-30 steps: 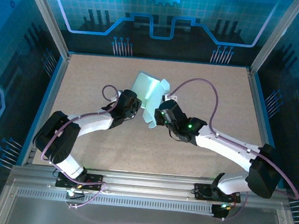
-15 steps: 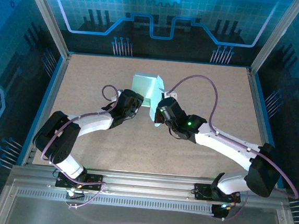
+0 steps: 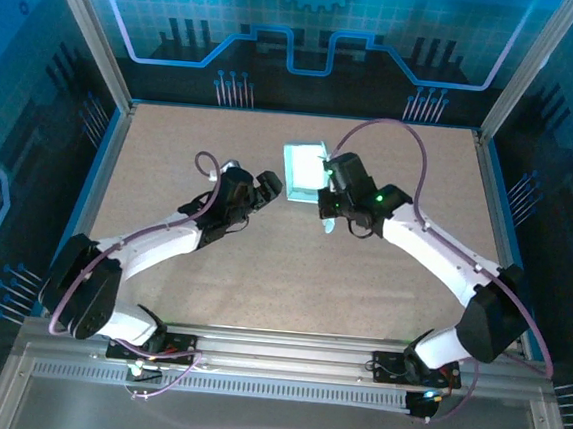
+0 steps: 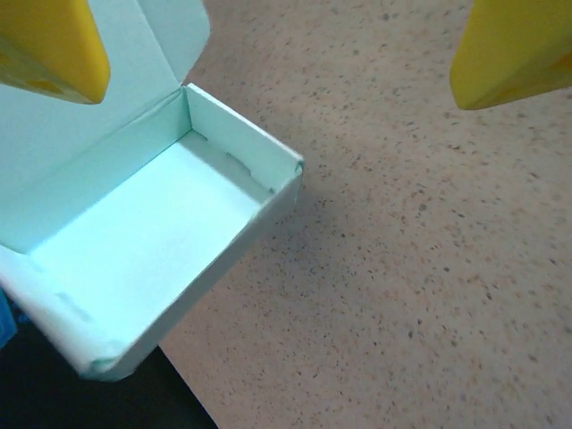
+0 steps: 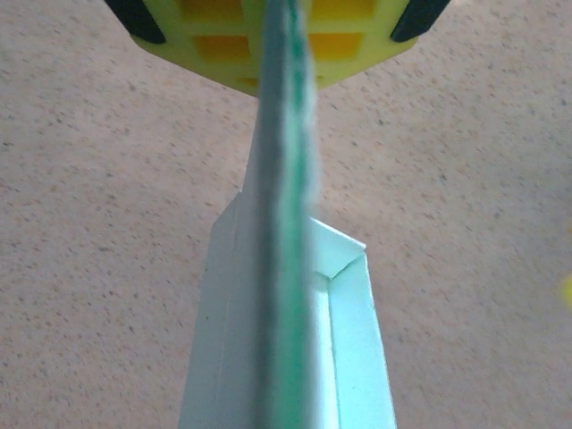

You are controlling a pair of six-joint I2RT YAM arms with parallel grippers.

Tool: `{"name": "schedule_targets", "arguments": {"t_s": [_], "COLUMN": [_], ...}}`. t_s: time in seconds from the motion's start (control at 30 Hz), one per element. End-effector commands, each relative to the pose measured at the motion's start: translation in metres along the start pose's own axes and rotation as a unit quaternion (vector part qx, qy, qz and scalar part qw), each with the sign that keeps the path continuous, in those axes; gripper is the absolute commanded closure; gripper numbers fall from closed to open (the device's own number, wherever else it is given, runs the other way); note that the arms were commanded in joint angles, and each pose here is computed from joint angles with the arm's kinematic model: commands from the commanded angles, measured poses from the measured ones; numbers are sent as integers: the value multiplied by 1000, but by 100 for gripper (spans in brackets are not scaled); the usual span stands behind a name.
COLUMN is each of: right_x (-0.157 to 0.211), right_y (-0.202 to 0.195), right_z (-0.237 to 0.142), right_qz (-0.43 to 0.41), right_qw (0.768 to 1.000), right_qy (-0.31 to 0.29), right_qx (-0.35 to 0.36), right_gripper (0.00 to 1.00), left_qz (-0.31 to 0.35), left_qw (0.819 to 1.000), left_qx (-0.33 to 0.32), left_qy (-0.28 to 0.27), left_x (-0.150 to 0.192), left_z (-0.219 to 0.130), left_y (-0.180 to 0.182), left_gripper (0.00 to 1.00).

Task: Fold the paper box

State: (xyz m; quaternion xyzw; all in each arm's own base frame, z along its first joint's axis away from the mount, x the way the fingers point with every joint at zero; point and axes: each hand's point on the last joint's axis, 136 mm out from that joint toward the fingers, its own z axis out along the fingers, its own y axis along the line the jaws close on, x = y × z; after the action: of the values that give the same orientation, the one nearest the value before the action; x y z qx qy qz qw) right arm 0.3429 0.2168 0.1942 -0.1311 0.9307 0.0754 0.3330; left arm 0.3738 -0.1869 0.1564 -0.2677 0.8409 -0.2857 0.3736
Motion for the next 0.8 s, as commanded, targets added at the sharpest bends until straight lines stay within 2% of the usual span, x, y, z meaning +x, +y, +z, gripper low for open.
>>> {"name": "schedule_targets", "arguments": {"t_s": [0.0, 0.13, 0.23, 0.4, 0.53, 0.7, 0.77], "right_x": [20, 27, 35, 62, 83, 69, 63], "right_y": [-11, -24, -31, -36, -29, -28, -28], "right_z": [-14, -32, -46, -56, -58, -45, -37], "right_qz": [-108, -162, -169, -222, -287, -311, -314], "right_qw": [990, 978, 968, 934, 890, 877, 874], "right_qy": [85, 130, 176, 267, 327, 338, 345], "right_qx": [-14, -30, -58, -88, -135, -140, -136], "right_gripper": [100, 100, 100, 100, 100, 100, 92], "left_qz": [199, 303, 341, 330, 323, 317, 314], "left_qw": [980, 951, 938, 940, 941, 942, 942], "left_qx": [-8, -52, -55, -35, -19, -14, -9], "left_qy": [19, 24, 36, 74, 98, 111, 117], "left_x": [-1, -9, -10, -7, 0, 5, 8], "left_z": [-19, -31, -35, -33, -29, -25, -24], "left_y": [-6, 7, 9, 11, 11, 11, 10], "left_gripper": [1, 1, 1, 1, 1, 1, 1]}}
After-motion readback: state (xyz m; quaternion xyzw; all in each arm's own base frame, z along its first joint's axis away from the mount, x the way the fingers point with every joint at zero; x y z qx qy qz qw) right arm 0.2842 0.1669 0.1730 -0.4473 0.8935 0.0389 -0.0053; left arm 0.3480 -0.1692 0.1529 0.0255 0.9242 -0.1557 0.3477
